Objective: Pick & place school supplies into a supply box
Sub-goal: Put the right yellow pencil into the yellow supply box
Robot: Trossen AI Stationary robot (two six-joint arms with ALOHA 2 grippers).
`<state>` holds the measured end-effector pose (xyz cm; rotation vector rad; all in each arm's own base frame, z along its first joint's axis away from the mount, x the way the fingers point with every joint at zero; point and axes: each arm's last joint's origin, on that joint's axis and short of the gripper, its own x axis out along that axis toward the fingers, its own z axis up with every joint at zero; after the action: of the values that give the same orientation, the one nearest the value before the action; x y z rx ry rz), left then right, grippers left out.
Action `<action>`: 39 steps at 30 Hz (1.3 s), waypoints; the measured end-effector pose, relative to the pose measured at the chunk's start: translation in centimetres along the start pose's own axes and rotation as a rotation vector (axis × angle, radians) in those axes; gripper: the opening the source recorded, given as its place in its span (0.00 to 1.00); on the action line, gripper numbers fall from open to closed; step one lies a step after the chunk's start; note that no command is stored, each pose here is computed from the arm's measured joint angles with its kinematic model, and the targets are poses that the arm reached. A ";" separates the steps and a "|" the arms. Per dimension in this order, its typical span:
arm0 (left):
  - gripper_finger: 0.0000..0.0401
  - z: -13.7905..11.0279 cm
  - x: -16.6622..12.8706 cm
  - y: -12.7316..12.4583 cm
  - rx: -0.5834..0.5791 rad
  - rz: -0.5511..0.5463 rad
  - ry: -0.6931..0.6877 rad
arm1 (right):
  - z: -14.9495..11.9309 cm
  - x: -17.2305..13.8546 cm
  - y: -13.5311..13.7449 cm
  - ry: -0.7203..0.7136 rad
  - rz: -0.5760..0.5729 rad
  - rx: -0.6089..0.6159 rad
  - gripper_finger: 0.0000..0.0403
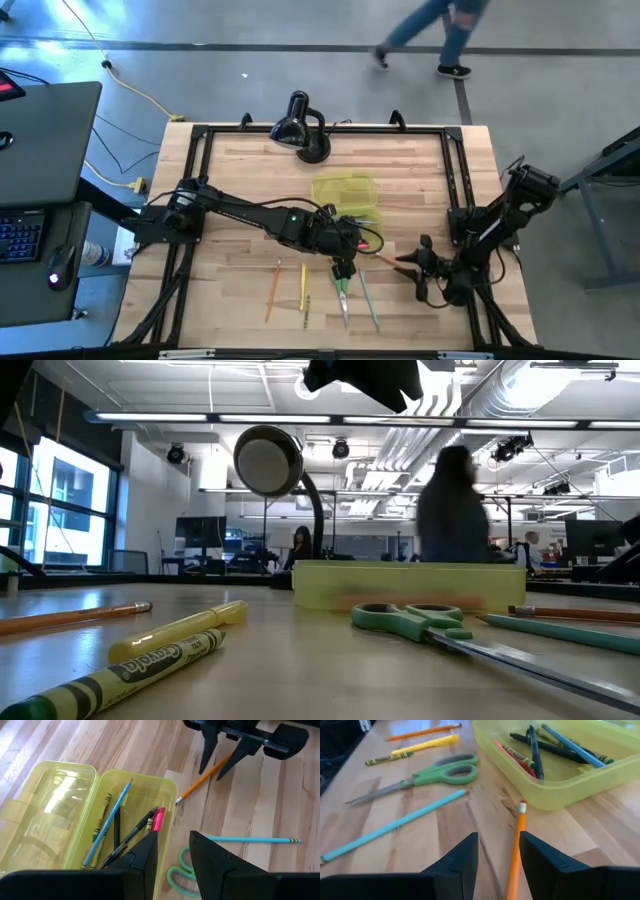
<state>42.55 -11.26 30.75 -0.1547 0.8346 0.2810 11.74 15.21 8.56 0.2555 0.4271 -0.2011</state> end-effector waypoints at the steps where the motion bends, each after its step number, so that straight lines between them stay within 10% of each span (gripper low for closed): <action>1: 0.36 0.0 0.0 0.0 0.000 0.000 0.000 | 0.0 0.1 -0.1 0.003 -0.008 -0.003 0.31; 22: 0.36 0.0 0.0 0.0 0.000 -0.001 0.000 | -3.1 3.3 0.1 0.044 -0.160 -0.105 0.29; 39: 0.36 0.0 0.0 0.0 -0.003 -0.011 0.006 | -3.5 4.5 2.9 0.011 -0.146 -0.117 0.02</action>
<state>42.55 -11.30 30.74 -0.1633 0.8390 0.2719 15.16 18.28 4.12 0.1101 0.4674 -0.3164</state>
